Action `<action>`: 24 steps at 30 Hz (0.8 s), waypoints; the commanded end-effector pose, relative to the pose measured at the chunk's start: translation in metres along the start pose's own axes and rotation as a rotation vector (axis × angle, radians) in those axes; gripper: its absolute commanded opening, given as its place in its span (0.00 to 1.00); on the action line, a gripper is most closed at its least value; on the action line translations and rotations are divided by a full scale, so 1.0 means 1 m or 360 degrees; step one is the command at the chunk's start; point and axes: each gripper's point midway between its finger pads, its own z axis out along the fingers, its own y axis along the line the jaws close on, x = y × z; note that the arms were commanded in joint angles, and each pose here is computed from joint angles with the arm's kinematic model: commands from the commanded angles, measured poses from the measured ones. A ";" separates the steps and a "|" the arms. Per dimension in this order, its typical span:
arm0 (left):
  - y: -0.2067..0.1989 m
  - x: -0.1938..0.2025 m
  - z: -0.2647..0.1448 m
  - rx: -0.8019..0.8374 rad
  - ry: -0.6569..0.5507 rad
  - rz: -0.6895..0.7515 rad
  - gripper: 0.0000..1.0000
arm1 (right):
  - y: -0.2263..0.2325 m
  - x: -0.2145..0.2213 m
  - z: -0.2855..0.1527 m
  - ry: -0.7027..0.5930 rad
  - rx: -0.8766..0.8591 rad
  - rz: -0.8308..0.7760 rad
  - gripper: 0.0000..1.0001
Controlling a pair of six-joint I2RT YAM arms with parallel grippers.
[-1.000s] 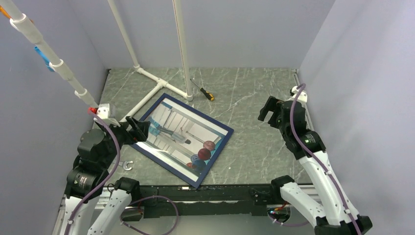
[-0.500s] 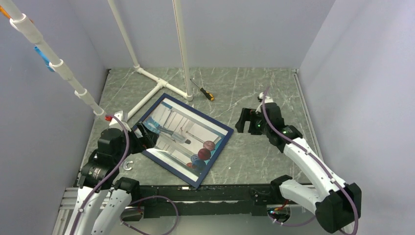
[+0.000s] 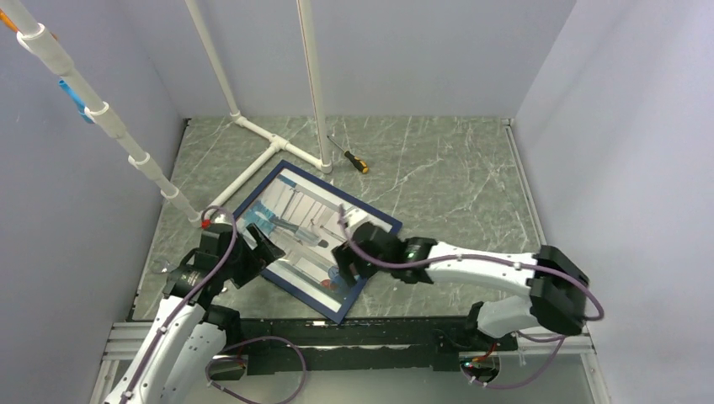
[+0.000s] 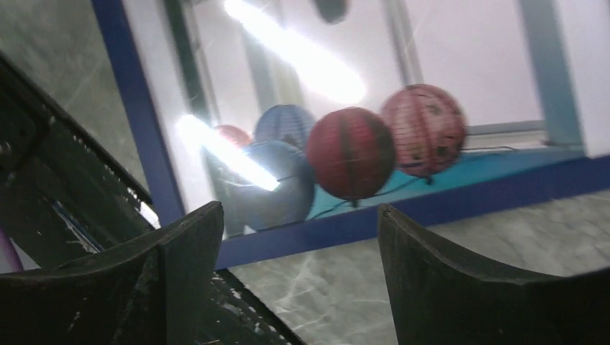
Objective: Take the photo out of the frame
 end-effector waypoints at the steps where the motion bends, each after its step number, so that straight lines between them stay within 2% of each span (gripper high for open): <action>1: -0.011 0.005 0.004 0.0099 0.0034 -0.0182 0.97 | 0.035 -0.018 0.004 -0.0088 0.0099 -0.0230 0.78; 4: -0.009 0.009 0.005 0.0098 0.0041 -0.0213 0.97 | 0.057 -0.004 0.006 -0.0028 0.0140 -0.0364 0.75; 8: -0.002 0.011 0.005 0.0064 0.0023 -0.0271 0.97 | 0.082 0.014 0.012 0.0043 0.0138 -0.0396 0.62; 11: 0.000 0.012 0.007 0.0082 0.0012 -0.0296 0.97 | 0.096 0.026 0.017 0.0068 0.0127 -0.0429 0.57; 16: -0.001 0.016 0.009 0.0108 0.0042 -0.0308 0.98 | 0.117 0.044 0.027 0.0118 0.0107 -0.0496 0.52; 24: 0.011 0.016 0.006 -0.0029 0.0038 -0.0348 1.00 | 0.132 0.062 0.041 0.0163 0.0112 -0.0571 0.47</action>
